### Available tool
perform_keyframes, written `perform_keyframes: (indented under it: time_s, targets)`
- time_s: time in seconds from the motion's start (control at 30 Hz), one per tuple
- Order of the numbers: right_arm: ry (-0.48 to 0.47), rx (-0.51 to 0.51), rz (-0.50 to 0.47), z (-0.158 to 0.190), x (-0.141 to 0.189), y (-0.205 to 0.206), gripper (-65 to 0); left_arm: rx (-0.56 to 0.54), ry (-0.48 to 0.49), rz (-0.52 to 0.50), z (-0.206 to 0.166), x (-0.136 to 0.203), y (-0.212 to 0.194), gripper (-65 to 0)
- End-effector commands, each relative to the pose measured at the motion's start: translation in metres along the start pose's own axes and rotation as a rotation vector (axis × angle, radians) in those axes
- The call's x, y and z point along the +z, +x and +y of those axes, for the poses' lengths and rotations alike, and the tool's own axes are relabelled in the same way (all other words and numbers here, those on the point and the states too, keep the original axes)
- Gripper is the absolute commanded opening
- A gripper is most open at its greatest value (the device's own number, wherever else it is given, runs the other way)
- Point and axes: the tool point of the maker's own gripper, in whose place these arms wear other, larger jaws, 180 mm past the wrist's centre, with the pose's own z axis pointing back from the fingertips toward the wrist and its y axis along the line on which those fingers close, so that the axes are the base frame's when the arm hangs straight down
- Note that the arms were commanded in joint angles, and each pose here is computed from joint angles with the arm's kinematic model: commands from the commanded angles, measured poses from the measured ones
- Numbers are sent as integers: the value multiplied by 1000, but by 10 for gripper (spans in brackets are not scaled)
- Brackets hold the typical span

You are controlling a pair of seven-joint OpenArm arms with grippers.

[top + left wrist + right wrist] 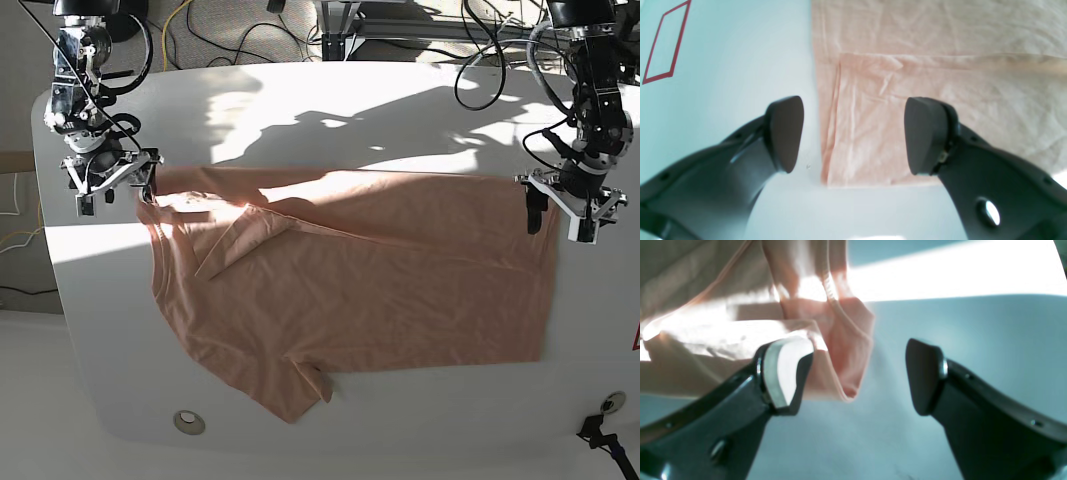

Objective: Fold the T-shirt properly
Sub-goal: 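Pull both grippers back, dragging the shirt toward the robot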

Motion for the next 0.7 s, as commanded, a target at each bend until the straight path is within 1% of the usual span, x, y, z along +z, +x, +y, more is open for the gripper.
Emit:
perform_keyframes:
  time_s: [0.0, 0.13, 0.2, 0.27, 0.3, 0.43, 0.5, 0.53, 0.57, 0.67]
  targets:
    - [0, 41, -45, 3, 1, 10, -210, -18, 2, -82, 2, 4, 21, -224]
    - [6, 81, 2, 14, -7, -14, -210, -19, -2, -73, 1, 5, 16, -224]
    - [8, 65, 29, 14, -10, -28, -210, -18, -1, -71, 1, 6, 16, -224]
    - [14, 53, 34, 14, -14, -30, -210, -18, -1, -71, 1, 6, 16, -224]
    - [18, 48, 42, 13, -15, -34, -216, -20, -1, -71, 2, 6, 16, -224]
    - [16, 39, 21, 12, -16, -33, -267, -20, -1, -70, 2, 6, 16, -224]
    - [16, 39, 21, 12, -16, -33, -318, -18, -1, -70, 1, 6, 15, -224]
    - [16, 39, 21, 12, -16, -33, -361, -18, -1, -68, 2, 5, 15, -224]
    - [16, 39, 21, 12, -16, -33, -414, -17, -1, -67, 2, 5, 14, -224]
    - [16, 39, 21, 12, -16, -33, -603, -16, 1, -67, 2, 5, 15, -224]
